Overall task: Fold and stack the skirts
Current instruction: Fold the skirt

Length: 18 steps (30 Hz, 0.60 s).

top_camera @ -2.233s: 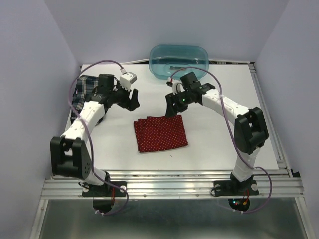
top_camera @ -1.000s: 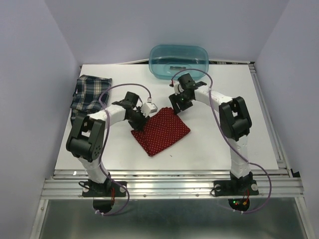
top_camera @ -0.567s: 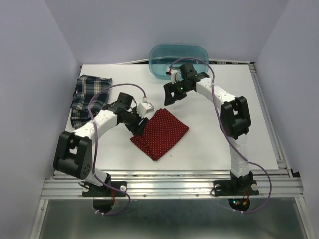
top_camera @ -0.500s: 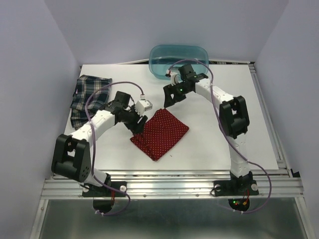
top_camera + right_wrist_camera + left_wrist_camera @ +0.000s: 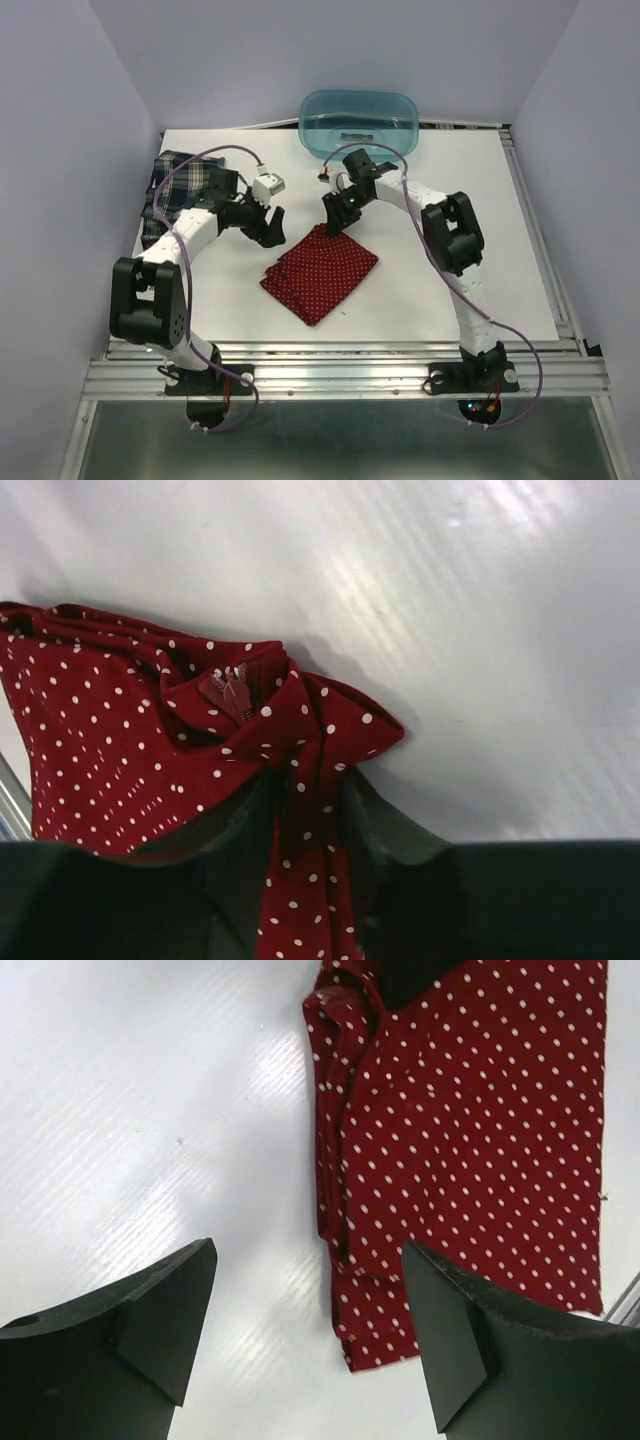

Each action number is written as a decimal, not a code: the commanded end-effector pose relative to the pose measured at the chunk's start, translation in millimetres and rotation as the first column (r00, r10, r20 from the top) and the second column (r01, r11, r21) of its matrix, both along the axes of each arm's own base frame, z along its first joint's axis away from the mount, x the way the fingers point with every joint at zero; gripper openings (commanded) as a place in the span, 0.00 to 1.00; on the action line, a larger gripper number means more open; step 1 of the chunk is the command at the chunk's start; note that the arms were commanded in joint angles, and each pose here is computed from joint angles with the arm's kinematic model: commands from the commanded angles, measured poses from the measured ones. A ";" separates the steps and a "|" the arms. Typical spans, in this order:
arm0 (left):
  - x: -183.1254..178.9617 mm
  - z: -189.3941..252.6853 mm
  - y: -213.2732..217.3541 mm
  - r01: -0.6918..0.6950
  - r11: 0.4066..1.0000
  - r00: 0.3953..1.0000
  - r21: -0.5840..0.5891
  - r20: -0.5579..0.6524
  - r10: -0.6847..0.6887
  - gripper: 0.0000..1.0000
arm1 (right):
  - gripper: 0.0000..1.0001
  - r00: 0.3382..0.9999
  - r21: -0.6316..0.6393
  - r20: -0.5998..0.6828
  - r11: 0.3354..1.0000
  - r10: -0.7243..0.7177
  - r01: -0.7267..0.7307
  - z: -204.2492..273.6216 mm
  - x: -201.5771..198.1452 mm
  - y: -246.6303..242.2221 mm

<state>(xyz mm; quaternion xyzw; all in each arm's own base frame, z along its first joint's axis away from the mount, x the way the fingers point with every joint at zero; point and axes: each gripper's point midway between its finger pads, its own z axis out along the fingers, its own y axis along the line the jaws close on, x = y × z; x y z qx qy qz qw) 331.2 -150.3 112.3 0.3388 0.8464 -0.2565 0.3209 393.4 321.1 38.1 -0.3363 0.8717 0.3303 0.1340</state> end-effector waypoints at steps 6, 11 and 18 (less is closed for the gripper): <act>34.3 -18.4 -10.8 -0.002 0.992 1.000 -0.127 -0.021 -0.001 0.92 | 0.01 0.987 0.099 0.115 0.988 0.108 -0.120 31.4 -7.2 24.4; 47.7 -24.6 -13.5 0.032 0.966 0.997 -0.256 -0.054 -0.047 0.99 | 0.01 0.962 0.121 0.233 0.978 0.141 -0.172 57.5 -7.7 26.9; 47.3 -27.1 -25.7 0.121 0.940 0.989 -0.318 -0.039 -0.140 0.99 | 0.01 0.922 0.116 0.328 0.959 0.208 -0.257 71.4 -20.1 34.3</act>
